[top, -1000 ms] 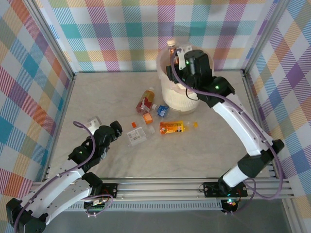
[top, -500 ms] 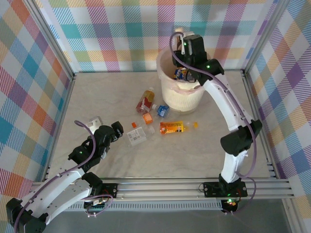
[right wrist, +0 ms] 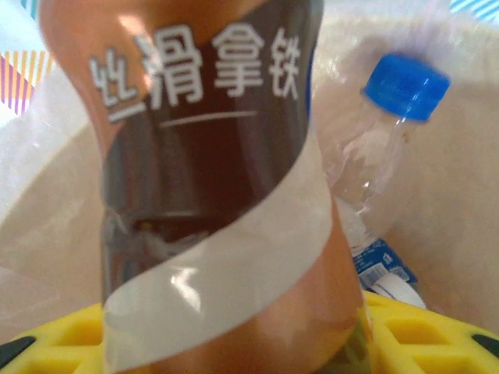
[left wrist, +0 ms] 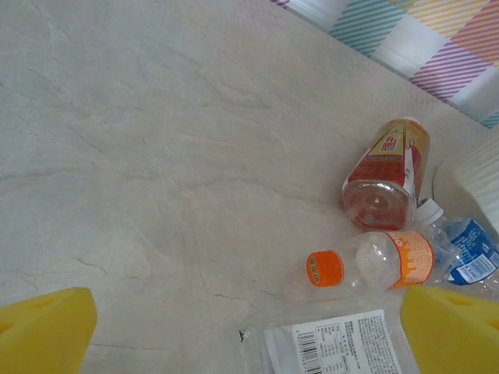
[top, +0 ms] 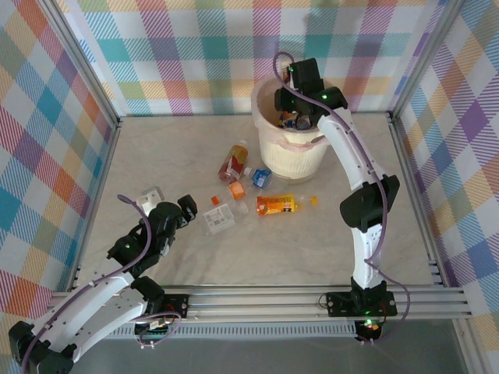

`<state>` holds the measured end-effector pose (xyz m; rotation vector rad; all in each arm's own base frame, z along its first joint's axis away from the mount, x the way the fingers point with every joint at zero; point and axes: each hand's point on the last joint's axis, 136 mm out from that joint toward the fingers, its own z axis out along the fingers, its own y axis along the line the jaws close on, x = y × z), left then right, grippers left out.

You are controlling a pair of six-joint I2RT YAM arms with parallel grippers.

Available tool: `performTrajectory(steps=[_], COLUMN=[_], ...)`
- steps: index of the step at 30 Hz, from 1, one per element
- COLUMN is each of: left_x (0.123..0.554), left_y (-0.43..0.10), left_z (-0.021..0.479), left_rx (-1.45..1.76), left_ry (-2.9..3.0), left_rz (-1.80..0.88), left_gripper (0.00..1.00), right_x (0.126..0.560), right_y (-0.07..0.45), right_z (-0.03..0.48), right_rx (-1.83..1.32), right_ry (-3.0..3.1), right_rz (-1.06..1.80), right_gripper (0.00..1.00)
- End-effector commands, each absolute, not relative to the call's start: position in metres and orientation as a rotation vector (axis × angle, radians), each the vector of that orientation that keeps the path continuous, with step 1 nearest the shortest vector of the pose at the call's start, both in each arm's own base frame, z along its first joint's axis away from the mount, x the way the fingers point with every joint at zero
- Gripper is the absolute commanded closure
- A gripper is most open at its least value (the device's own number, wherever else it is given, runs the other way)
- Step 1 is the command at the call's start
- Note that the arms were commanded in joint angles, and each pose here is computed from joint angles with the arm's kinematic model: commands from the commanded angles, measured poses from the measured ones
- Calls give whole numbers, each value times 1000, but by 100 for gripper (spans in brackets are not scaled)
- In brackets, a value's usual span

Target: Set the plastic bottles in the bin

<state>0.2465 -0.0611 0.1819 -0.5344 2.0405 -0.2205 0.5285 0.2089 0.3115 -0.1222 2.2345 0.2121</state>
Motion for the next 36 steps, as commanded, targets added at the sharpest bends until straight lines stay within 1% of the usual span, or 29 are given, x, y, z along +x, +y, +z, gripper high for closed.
performTrajectory(steps=[1,4,10,12,20,23,24,30,36], left_x=[244,244,244,244,247,251,252,268,292], left_y=[-61,-61,-62,-64,-68,-71,-72,-85,-106], left_z=[184,184,185,185,187,189,189,194,187], left_rx=[-513,-513,-506,-502,-461,-439,-425,-335,-239], left_ry=[2050,2050,2054,2061,2075,2080,2083,2115,2211], left_rz=[-215,-215,-217,-222,-214,-200,-193,-141,-60], left_gripper=[0,0,0,0,0,0,0,0,0], right_x=[527,526,524,523,516,511,509,492,474], right_y=[211,213,215,215,215,214,213,209,201], right_z=[314,306,302,304,322,331,335,357,370], right_rx=[-90,-88,-93,-93,-109,-113,-115,-136,-141], right_ry=[2254,2277,2295,2294,2265,2254,2249,2225,2229], right_rz=[284,295,314,321,347,354,357,379,374], right_gripper=[54,51,30,24,12,4,0,0,0])
